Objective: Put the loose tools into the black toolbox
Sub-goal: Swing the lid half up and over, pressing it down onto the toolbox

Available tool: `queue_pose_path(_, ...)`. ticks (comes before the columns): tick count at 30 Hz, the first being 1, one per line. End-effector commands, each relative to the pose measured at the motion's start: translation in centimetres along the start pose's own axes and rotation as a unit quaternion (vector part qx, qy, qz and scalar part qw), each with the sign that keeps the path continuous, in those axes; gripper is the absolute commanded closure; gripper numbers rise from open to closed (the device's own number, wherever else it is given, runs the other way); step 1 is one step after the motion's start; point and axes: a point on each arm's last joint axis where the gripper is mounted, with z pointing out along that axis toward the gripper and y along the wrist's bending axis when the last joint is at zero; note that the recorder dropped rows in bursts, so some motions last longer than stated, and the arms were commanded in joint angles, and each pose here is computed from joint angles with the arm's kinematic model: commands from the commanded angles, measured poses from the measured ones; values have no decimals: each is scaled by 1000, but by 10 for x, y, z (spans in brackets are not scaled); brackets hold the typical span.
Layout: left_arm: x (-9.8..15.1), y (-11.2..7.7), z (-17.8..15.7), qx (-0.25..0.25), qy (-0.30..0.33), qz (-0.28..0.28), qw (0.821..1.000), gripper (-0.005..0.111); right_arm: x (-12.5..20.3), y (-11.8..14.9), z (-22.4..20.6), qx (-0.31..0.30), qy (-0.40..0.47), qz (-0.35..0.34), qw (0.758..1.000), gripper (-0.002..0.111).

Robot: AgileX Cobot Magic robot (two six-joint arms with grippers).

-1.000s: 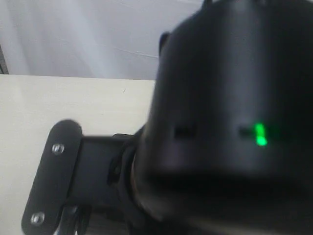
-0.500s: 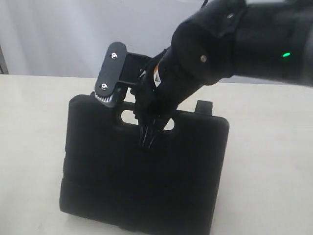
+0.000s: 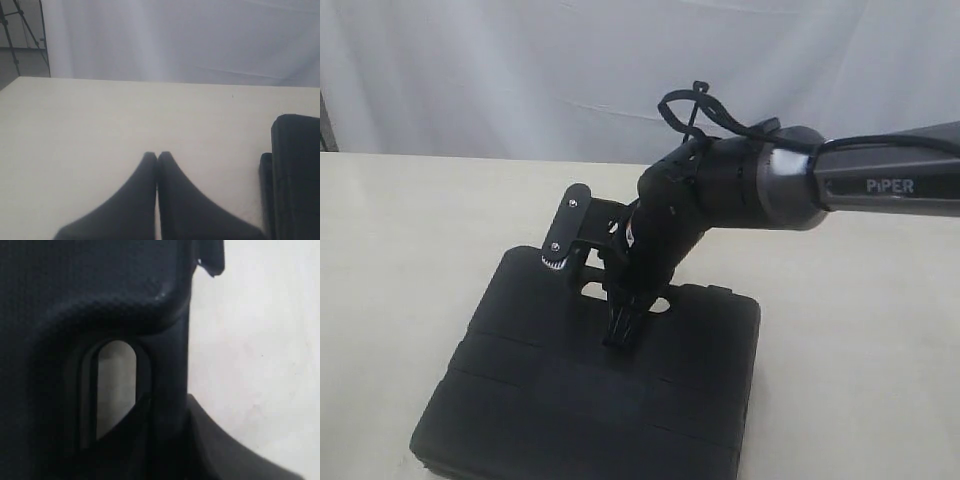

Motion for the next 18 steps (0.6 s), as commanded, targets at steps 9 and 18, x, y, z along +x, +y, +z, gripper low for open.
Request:
queue_pose_path(9, 1, 0, 0, 1, 0, -1, 1000, 107, 8, -7, -12, 14, 38, 20, 999, 42)
queue_pose_path(18, 1, 0, 0, 1, 0, -1, 1000, 107, -15, 2, -86, 32, -17, 53, 998, 42)
